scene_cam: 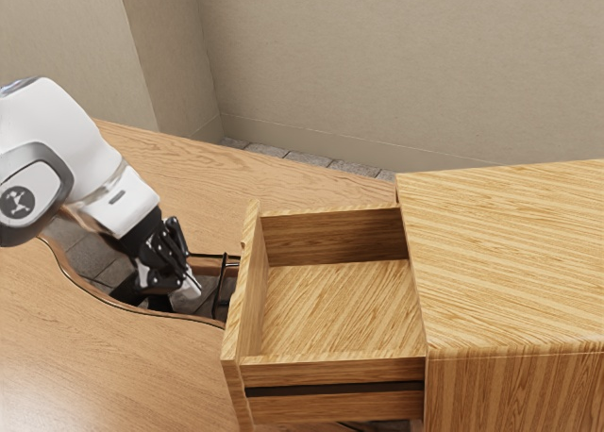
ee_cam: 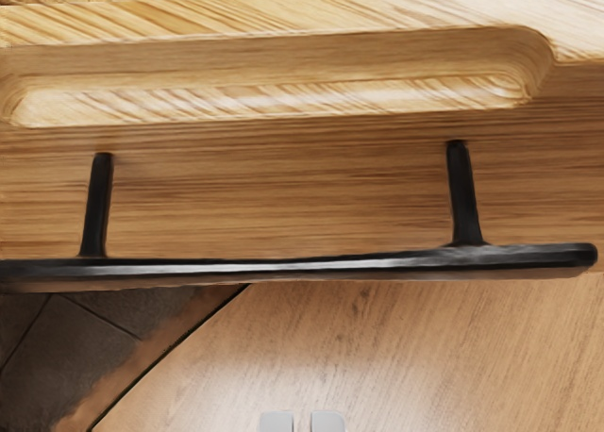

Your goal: Push the drawer handle with one arm to close the drawer

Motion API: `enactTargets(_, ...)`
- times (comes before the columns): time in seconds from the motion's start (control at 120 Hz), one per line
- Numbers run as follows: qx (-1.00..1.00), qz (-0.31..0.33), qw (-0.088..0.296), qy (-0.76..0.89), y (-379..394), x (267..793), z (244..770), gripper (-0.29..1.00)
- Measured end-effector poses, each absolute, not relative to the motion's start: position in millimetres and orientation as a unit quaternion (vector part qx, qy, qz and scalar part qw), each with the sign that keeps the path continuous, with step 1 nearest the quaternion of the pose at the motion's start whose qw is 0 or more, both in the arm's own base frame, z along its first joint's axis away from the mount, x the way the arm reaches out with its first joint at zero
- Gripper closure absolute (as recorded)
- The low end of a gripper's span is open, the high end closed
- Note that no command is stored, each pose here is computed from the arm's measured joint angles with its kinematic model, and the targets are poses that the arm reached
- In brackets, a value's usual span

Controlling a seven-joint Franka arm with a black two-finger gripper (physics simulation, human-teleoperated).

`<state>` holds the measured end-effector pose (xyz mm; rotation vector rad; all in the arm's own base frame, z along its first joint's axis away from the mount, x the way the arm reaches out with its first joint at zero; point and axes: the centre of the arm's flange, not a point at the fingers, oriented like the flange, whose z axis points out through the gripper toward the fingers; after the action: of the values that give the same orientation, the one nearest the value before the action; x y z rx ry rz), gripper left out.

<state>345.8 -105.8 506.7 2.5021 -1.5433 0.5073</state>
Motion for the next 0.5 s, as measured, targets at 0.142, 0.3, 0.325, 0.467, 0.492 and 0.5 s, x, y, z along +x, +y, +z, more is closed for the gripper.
enactTargets(0.142, 0.840, 0.168, 0.085, -0.509, -115, 353, 502, 0.78)
enactTargets(0.3, 0.843, 0.165, 0.085, -0.506, -126, 359, 499, 0.78)
enactTargets(0.325, 0.843, 0.165, 0.085, -0.505, -127, 360, 499, 0.78)
enactTargets(0.467, 0.845, 0.164, 0.085, -0.503, -133, 367, 499, 0.78)
enactTargets(0.492, 0.844, 0.164, 0.085, -0.503, -135, 368, 499, 0.78)
enactTargets(0.5, 0.844, 0.164, 0.085, -0.503, -136, 368, 499, 0.78)
